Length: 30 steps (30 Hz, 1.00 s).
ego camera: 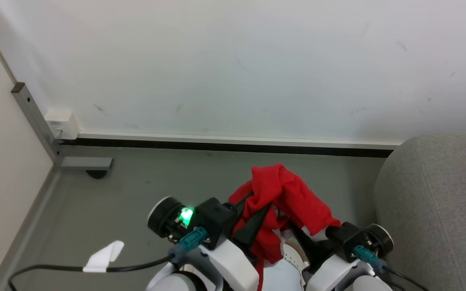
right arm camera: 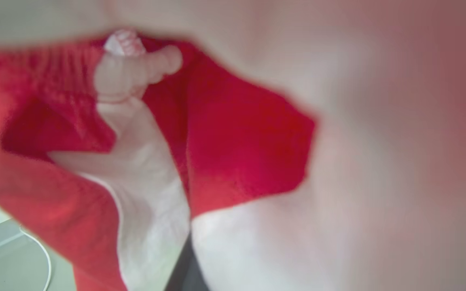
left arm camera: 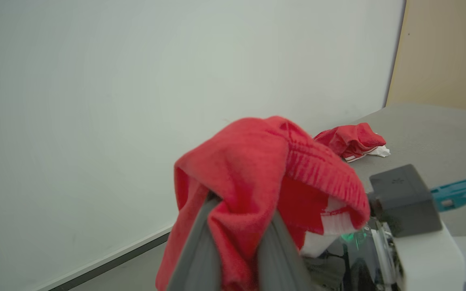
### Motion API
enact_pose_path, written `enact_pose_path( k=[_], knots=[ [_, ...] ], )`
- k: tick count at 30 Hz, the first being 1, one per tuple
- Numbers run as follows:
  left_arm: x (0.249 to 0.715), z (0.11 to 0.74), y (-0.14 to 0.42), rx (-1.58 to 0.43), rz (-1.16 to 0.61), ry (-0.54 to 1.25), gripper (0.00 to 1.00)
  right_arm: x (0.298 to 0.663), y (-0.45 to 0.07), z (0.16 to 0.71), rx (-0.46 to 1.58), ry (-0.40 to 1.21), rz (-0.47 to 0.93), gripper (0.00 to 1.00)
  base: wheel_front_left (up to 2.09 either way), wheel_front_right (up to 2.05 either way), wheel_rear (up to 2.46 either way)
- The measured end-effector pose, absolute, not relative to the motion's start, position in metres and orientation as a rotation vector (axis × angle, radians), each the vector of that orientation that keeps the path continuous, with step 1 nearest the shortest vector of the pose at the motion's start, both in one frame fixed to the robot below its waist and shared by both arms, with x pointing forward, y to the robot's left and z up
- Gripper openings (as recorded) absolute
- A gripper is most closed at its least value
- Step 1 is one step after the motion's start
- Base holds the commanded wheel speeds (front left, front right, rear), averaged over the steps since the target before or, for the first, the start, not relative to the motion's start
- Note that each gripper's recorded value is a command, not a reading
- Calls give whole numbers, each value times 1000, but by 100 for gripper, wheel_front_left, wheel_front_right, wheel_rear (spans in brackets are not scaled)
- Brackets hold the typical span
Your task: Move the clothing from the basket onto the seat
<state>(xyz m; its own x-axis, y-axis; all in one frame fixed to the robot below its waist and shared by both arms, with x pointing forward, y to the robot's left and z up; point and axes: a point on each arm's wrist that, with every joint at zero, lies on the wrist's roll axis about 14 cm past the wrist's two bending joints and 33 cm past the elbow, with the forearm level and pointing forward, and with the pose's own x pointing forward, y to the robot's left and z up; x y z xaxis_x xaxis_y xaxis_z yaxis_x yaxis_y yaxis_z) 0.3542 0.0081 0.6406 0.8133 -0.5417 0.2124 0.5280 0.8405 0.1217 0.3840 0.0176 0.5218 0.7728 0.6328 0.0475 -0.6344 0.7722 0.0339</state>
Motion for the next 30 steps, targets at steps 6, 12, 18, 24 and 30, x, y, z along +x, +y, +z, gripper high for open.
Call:
enact_pose_path(
  k=[6,12,18,24,30],
  knots=[
    [360,633,14,67,-552,-231,93,389,8,528,122,-40,645,0,0,0,0],
    [367,615,13,73,-543,-181,100,392,-8,533,174,-49,595,0,0,0,0],
    [372,600,-2,67,-583,-145,100,396,-44,538,197,-73,510,0,0,0,0],
    [372,591,-35,58,-683,-129,100,398,-99,551,183,-129,377,0,0,0,0],
    [368,586,-74,41,-800,-124,100,389,-160,565,141,-184,228,0,0,0,0]
  ],
)
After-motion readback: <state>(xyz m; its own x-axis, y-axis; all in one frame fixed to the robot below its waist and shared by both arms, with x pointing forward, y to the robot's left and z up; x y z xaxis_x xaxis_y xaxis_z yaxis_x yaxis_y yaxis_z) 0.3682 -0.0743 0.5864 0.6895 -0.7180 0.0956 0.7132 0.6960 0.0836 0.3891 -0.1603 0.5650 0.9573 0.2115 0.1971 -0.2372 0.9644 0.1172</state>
